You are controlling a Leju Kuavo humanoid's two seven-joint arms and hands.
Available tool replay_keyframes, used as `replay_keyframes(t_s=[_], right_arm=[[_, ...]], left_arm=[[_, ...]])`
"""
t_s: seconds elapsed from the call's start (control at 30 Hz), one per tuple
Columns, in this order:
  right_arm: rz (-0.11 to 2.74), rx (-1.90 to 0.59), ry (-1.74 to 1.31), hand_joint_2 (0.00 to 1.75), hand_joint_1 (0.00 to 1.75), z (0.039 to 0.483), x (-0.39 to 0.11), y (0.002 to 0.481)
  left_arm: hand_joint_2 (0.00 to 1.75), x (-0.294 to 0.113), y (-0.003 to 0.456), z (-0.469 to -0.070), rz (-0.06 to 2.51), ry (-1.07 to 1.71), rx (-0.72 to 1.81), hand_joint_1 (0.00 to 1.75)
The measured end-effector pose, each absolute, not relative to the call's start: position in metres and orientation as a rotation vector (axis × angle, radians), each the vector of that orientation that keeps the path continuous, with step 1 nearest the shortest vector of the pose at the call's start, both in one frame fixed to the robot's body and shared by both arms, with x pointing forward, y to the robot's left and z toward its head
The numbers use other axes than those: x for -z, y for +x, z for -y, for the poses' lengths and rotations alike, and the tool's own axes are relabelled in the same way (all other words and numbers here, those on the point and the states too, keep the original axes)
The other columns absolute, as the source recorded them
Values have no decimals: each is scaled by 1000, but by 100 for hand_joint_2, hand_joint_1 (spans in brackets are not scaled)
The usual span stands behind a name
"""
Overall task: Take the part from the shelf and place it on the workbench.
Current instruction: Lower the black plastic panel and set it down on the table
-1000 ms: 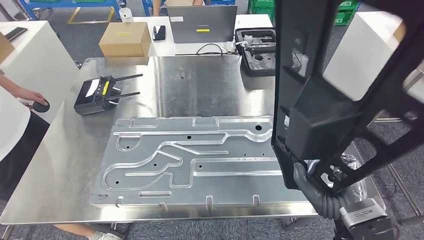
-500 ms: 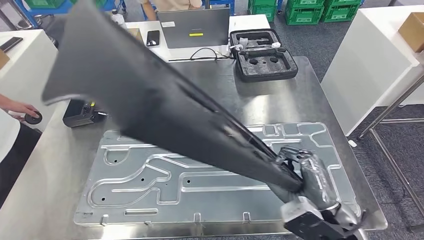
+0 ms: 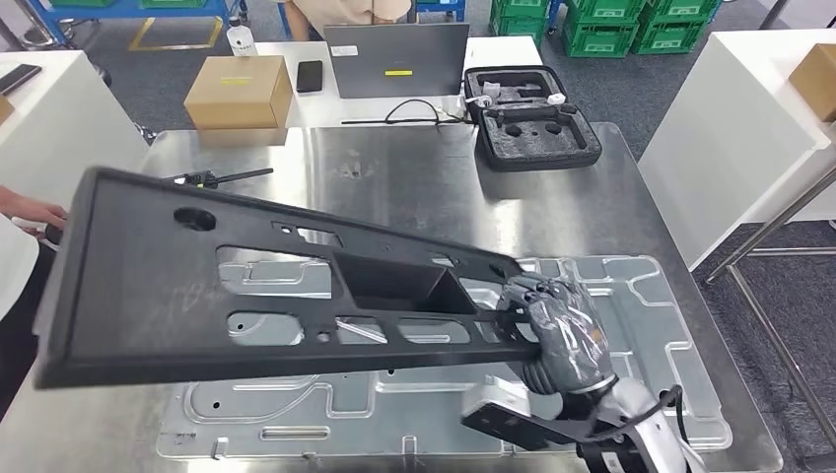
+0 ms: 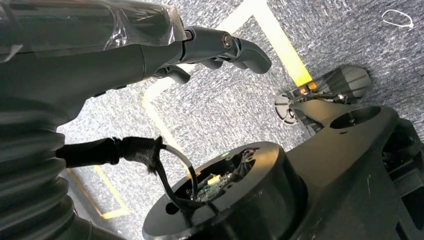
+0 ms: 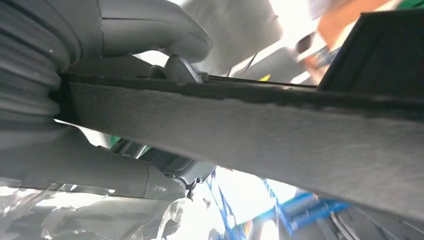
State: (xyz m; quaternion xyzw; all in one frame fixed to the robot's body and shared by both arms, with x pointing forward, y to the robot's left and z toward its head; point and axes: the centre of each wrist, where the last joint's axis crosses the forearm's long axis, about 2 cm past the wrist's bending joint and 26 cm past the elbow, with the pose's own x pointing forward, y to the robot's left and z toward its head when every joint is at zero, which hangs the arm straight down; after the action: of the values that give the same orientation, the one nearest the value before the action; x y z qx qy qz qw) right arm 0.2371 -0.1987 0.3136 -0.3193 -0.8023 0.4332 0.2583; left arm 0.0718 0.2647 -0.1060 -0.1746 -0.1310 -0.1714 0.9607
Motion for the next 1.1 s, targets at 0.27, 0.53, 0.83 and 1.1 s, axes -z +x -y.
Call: replay_keyframes(t_s=[0.27, 0.53, 0.83, 1.1], right_arm=[[2129, -1347, -1096, 175, 175, 165, -315, 269], [2002, -1376, -1196, 175, 175, 148, -325, 313], [1739, -1371, -1354, 175, 175, 165, -354, 369], [1545, -1338, -1439, 175, 175, 201, -364, 401]], left_arm=[[175, 106, 73, -261, 257, -352, 379, 0], [175, 104, 80, -261, 260, -361, 417, 0], [175, 104, 80, -261, 240, -374, 444, 0], [175, 104, 79, -257, 255, -365, 448, 0]])
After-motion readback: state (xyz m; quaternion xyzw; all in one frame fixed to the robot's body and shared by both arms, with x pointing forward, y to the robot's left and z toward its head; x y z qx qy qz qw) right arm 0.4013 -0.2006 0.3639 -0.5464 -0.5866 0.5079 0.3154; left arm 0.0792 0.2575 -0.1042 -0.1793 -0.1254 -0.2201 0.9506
